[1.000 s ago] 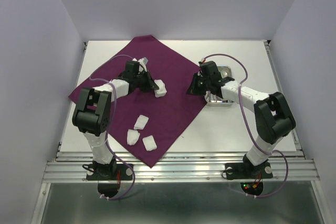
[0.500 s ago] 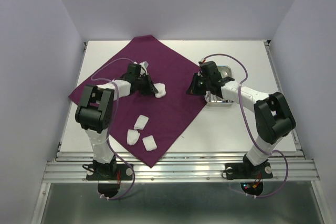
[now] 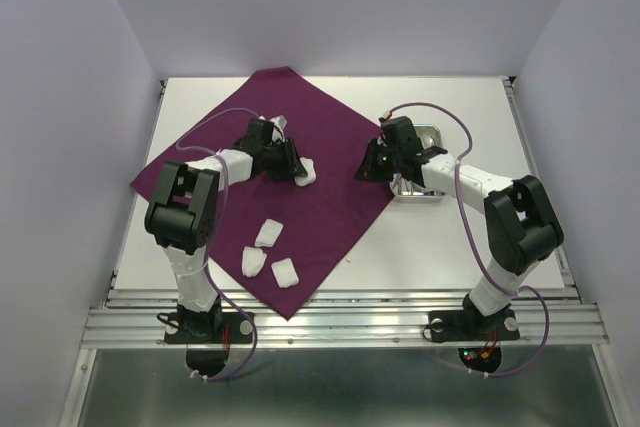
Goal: Prepare the surgical pack
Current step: Adjust the medical item in the surgical kit.
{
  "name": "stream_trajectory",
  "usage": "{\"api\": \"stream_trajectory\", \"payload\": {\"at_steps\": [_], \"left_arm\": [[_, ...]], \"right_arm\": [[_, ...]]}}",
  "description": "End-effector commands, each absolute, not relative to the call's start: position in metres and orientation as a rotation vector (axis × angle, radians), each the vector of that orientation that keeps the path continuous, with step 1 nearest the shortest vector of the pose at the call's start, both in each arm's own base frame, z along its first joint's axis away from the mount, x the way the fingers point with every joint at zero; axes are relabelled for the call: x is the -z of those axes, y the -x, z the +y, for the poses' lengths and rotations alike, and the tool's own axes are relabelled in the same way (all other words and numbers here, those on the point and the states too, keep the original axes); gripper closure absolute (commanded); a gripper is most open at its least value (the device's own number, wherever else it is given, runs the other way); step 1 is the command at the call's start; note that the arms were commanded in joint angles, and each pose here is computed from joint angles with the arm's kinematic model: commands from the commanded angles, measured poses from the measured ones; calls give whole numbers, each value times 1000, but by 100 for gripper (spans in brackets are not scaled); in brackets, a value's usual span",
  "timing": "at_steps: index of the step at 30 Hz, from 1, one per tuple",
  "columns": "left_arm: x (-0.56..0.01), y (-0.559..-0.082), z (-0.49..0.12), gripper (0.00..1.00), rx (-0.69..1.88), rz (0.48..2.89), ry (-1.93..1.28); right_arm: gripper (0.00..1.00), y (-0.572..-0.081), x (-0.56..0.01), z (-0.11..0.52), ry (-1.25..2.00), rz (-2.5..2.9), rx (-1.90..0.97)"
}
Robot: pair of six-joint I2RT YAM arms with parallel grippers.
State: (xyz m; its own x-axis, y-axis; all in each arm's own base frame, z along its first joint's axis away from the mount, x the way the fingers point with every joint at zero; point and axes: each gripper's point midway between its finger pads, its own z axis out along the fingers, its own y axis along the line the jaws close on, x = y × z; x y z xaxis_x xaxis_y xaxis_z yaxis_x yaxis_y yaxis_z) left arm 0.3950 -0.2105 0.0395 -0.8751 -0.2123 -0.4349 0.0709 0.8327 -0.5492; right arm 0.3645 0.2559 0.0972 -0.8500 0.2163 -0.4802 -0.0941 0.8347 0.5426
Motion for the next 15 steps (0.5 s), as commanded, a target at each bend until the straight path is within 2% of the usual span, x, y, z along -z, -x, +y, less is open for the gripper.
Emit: {"api": "stream_trajectory", "payload": {"at_steps": [1,8,15], "left_arm": [[-76,-403,-216,44,784,2447,51],[-89,-398,-205,42,706,2456,67],[-92,-388,-192,42,632,2472,100]], "right_arm": [[73,-369,-116,246,-90,2418,-741],[68,-371,-116,247,-85,2418,-746],[67,-374,-118,251,-72,2418,-756]]}}
